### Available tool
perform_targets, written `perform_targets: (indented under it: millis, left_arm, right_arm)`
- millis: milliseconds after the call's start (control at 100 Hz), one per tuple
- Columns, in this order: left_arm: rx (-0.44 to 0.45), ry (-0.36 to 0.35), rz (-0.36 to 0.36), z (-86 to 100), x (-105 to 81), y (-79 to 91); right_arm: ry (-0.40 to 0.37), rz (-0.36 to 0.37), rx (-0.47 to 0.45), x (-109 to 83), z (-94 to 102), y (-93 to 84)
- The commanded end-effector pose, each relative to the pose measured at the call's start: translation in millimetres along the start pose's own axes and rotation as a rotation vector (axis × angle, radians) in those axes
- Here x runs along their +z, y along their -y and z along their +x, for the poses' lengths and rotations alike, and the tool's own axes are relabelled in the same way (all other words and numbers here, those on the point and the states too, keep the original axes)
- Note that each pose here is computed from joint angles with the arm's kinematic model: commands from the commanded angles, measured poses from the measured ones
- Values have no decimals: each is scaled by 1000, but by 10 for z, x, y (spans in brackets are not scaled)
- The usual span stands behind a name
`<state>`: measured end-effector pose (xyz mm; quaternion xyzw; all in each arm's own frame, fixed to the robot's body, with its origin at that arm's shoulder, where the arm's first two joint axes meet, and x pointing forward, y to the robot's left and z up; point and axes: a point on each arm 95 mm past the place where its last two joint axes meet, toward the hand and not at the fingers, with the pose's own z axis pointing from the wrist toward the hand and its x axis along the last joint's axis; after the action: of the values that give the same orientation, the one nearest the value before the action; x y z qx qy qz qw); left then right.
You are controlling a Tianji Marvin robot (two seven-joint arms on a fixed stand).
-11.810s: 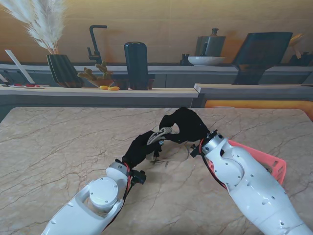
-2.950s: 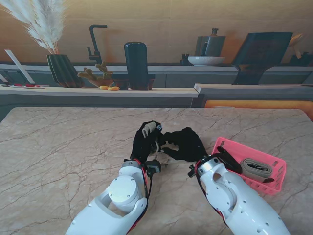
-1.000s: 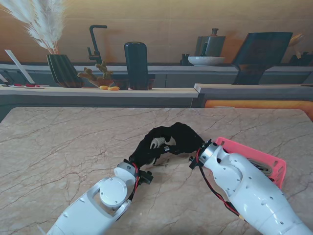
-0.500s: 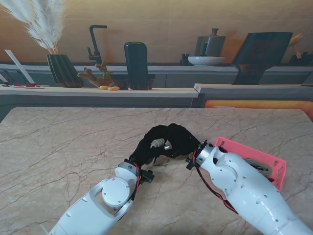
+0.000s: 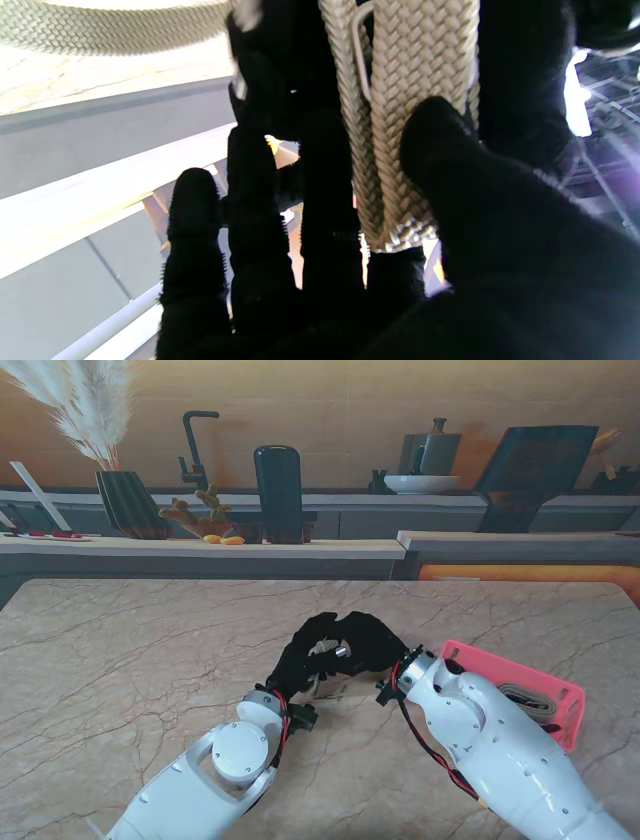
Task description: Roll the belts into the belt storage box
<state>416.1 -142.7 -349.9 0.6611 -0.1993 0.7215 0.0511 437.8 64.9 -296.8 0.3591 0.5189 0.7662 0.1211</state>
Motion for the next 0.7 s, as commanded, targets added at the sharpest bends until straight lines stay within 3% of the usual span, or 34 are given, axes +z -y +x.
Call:
perform_targets:
  millis: [0, 310, 520, 690]
  left_arm:
    - [-24, -19, 9, 83, 22, 35]
    - [-123, -51, -63, 139, -63, 144]
    - [-238, -33, -176, 155, -76, 137]
    - [-297, -29, -189, 184, -59, 126]
  right_arm:
    - [-33, -26, 47, 34, 188, 43]
    - [-2, -87, 50, -11, 201, -131]
    - [-29, -62, 130, -2, 228, -115]
    - [-46, -17, 183, -13, 239, -108]
